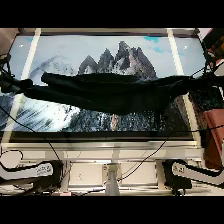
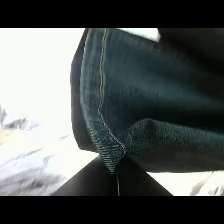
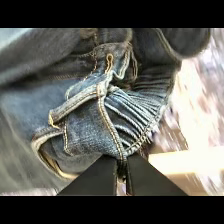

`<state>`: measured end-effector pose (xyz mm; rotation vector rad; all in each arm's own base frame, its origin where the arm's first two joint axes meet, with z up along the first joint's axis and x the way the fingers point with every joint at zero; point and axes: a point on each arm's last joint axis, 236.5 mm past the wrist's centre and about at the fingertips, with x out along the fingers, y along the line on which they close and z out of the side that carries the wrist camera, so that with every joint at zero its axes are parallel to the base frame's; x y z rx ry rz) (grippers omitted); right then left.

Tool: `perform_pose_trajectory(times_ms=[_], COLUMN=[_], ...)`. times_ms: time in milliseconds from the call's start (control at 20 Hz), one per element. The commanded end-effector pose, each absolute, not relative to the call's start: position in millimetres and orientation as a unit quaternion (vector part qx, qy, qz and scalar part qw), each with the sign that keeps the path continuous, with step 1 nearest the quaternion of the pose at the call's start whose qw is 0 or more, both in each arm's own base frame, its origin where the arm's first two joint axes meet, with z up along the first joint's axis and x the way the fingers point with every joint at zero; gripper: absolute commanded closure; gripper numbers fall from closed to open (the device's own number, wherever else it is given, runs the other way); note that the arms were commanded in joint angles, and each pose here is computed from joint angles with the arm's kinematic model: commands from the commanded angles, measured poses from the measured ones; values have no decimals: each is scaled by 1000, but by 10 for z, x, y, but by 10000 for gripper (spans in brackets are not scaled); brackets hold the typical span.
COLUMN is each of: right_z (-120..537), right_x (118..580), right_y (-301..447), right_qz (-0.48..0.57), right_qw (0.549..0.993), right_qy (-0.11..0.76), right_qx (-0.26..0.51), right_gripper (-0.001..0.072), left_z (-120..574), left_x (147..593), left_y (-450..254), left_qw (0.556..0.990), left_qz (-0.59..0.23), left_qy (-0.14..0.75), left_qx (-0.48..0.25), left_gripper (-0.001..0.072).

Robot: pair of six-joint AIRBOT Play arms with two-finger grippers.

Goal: Fold the clothes and pants, and hang the long-sleeved shirts on hangers.

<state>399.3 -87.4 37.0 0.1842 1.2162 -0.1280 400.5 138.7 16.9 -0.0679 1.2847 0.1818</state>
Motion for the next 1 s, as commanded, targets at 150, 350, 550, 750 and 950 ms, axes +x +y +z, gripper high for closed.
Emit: perform_pose_trajectory(times_ms=[150,350,550,750,950], right_z=[284,277,-83,-465,-607], right_x=[3242,3127,2672,2087,1823], right_y=[-1264,-1280,-1167,-1083,-1046], right_qz=[-99,-111,-97,-91,-96], right_qw=[717,700,633,554,521], right_qy=[690,706,768,827,847], right_qx=[-3,1,14,29,46], right_gripper=[660,660,660,659,659], left_z=[-83,-103,-295,-581,-729], left_x=[3301,3165,2787,2385,2348], left_y=[1724,1829,1969,2017,2082], left_qw=[673,657,623,585,577], left_qz=[85,69,54,37,38], left_qy=[732,747,779,810,816], left_qx=[65,76,53,18,15], left_gripper=[691,692,691,691,690])
